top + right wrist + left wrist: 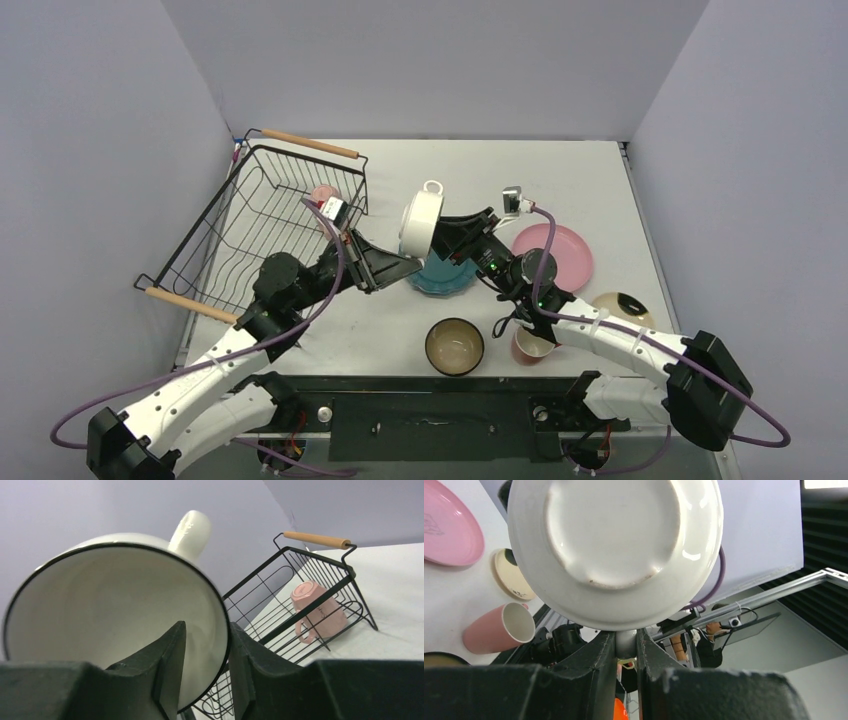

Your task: Load the mixed dishes into the dish rack

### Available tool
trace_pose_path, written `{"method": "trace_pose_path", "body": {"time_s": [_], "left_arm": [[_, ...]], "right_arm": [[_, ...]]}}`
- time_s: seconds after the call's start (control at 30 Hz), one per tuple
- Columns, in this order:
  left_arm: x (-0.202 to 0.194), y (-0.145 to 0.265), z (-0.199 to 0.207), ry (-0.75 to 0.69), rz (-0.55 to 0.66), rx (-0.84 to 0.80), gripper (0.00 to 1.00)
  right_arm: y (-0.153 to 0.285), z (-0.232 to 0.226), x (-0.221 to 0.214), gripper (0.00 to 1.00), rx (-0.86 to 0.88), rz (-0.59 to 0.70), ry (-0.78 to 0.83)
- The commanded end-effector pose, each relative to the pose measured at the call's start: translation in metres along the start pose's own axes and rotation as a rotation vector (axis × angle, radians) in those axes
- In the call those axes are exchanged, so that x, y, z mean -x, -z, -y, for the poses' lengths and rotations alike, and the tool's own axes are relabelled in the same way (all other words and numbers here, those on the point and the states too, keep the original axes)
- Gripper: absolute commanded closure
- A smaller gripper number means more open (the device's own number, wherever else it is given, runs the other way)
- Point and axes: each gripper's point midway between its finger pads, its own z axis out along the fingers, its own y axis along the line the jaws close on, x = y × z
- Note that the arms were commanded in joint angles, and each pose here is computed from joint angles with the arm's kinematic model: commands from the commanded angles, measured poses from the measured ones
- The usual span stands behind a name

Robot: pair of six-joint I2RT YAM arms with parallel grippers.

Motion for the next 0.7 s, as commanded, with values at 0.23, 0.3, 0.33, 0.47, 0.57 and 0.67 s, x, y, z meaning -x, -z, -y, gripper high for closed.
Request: {"method": "trace_pose_path", "body": {"time_s": [0.23,0.3,0.33,0.47,0.57,0.67], "left_arm": [[0.025,0.0,0.039,0.014,0.085,-0.114,1.0],[0.026,0.003,0.046,-0.008,0.09,-0.128,1.0],[0.025,0.004,0.045,-0.028,0.088,-0.114,1.0],[0.027,0.009,0.048,-0.089,0.1,-0.082,1.0],[0.027,0.013,0.054,-0.085,0.096,-0.124,1.0],[0.031,0.016,0.055,-0.092,0.115,-0.117,1.0]], "right_arm": [[-0.014,-0.035,0.024,0.5,0.13,0.08,0.033],[-0.015,-0.033,0.024,0.46,0.125,0.08,0.027],[-0.014,-0.029,0.023,0.44,0.115,0.081,0.019],[-0.015,-0.02,0.027,0.34,0.086,0.094,0.001],[-0.021,-0.015,0.023,0.3,0.071,0.073,-0.004],[-0.024,-0.014,0.022,0.27,0.071,0.063,-0.003]]}}
